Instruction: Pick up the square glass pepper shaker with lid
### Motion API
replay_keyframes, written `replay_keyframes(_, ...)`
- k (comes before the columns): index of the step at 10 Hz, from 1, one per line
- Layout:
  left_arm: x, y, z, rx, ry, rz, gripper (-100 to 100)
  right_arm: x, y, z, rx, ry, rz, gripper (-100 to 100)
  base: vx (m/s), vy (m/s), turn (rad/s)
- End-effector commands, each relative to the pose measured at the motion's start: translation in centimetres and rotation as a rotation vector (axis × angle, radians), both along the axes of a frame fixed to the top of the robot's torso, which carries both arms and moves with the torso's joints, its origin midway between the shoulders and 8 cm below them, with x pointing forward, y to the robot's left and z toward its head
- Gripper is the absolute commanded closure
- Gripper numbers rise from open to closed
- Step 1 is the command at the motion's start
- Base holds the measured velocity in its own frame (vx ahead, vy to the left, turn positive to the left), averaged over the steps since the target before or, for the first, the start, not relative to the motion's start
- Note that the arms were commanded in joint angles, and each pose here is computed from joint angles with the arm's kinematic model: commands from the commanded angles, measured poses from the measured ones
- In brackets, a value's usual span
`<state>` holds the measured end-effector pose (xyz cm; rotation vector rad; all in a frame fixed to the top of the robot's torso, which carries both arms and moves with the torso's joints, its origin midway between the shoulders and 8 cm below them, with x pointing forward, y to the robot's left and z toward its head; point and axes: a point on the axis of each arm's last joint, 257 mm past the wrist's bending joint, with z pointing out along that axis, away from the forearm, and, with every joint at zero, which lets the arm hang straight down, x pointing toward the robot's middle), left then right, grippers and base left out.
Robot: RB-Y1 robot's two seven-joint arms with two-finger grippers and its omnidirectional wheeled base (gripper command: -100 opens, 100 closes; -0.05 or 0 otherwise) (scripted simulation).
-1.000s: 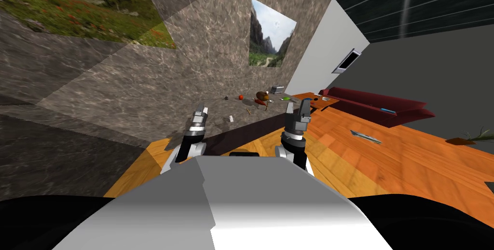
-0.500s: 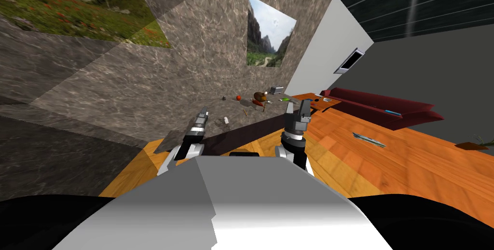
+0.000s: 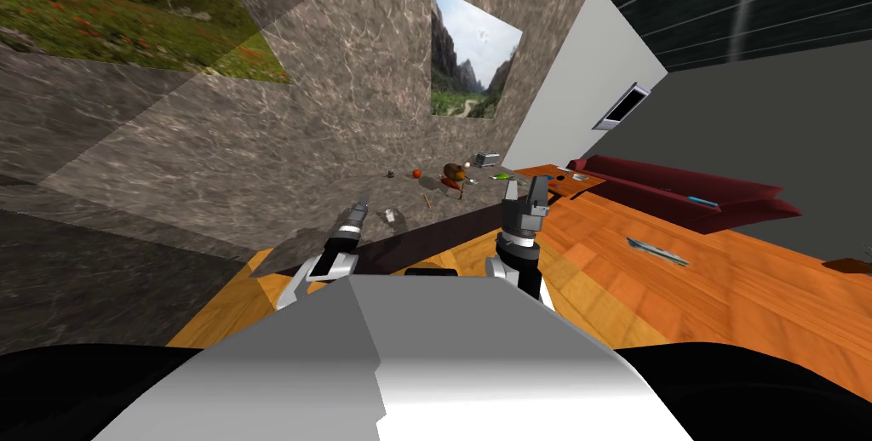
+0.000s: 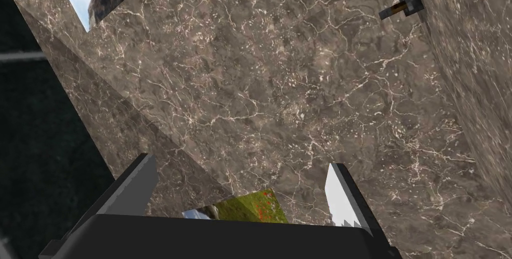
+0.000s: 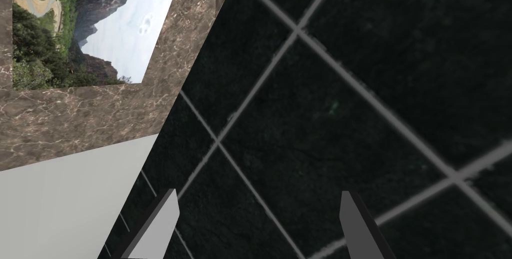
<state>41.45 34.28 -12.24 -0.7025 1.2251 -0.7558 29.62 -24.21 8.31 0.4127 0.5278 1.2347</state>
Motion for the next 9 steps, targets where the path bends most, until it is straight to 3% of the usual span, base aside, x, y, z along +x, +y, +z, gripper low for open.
replay_keyframes(1,0.1,1.3,-1.7,0.027,0.065,0.027,-100,0.0,0.0,0.0,0.000,0.000,0.000,0,0.068,-0.139,0.026)
replay_keyframes(2,0.1,1.4,-1.9,0.026,0.071,0.030,-100,0.0,0.0,0.0,0.000,0.000,0.000,0,0.041,-0.096,0.022)
replay_keyframes(3,0.2,2.3,-3.3,0.043,0.118,0.049,-100,0.0,0.0,0.0,0.000,0.000,0.000,0,0.036,-0.067,0.017)
replay_keyframes(4,0.2,2.3,-3.3,0.043,0.118,0.049,-100,0.0,0.0,0.0,0.000,0.000,0.000,0,0.029,-0.053,0.012)
replay_keyframes(5,0.2,3.3,-4.6,0.062,0.165,0.069,-100,0.0,0.0,0.0,0.000,0.000,0.000,0,0.040,-0.078,0.013)
replay_keyframes(6,0.2,3.3,-4.6,0.062,0.165,0.069,-100,0.0,0.0,0.0,0.000,0.000,0.000,0,0.036,-0.073,0.018)
replay_keyframes(8,-0.1,5.3,-7.2,0.101,0.257,0.108,-100,0.0,0.0,0.0,0.000,0.000,0.000,0,0.057,-0.098,0.026)
replay_keyframes(9,-0.1,5.3,-7.2,0.101,0.260,0.110,-100,0.0,0.0,0.0,0.000,0.000,0.000,0,0.054,-0.091,0.018)
